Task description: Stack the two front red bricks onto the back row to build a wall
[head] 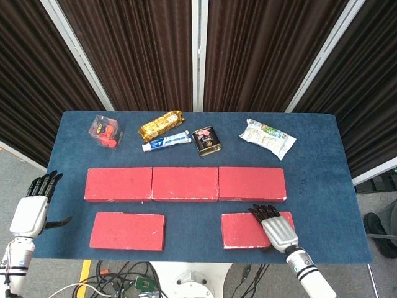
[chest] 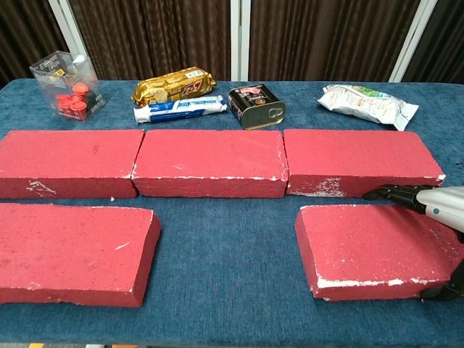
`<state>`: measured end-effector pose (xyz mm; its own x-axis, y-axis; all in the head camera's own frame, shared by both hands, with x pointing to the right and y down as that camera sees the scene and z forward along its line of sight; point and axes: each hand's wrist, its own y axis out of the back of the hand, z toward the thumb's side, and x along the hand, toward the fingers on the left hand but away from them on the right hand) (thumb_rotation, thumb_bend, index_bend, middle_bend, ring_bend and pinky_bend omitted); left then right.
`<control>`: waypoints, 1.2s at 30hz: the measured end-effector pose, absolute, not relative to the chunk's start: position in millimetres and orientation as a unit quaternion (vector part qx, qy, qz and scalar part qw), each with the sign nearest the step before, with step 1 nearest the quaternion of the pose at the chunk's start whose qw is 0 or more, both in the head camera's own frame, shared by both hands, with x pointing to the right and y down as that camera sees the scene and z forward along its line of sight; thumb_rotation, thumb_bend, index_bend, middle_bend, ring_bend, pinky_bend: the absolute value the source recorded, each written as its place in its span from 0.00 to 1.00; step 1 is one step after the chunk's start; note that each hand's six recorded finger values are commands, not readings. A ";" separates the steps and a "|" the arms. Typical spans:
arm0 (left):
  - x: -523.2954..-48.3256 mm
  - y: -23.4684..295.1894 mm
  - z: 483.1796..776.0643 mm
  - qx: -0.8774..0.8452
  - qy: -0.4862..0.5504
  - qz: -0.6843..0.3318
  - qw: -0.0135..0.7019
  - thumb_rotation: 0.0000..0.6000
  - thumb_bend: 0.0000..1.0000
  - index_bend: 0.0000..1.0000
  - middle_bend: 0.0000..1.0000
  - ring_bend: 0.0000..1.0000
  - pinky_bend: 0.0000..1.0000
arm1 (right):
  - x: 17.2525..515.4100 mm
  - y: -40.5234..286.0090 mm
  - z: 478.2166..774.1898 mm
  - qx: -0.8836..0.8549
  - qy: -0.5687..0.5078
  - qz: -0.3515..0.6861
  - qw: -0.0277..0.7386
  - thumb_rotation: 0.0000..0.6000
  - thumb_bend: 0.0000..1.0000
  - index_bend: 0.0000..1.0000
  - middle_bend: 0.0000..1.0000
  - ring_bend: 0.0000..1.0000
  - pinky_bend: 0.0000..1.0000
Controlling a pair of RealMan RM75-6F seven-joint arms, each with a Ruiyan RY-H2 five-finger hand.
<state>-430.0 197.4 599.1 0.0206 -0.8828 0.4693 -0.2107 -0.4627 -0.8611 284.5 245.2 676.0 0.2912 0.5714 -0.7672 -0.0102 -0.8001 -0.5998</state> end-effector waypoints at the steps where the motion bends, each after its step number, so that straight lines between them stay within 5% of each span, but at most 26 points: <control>1: -430.5 197.4 598.9 -0.648 0.422 -0.558 0.301 1.00 0.06 0.06 0.00 0.00 0.02 | 283.7 245.0 676.5 -0.762 -0.184 0.566 0.256 1.00 0.00 0.00 0.00 0.00 0.00; 36: -436.2 198.3 598.8 -0.646 0.423 -0.563 0.294 1.00 0.07 0.06 0.00 0.00 0.02 | 276.6 244.8 688.0 -0.775 -0.179 0.555 0.244 1.00 0.00 0.00 0.06 0.01 0.02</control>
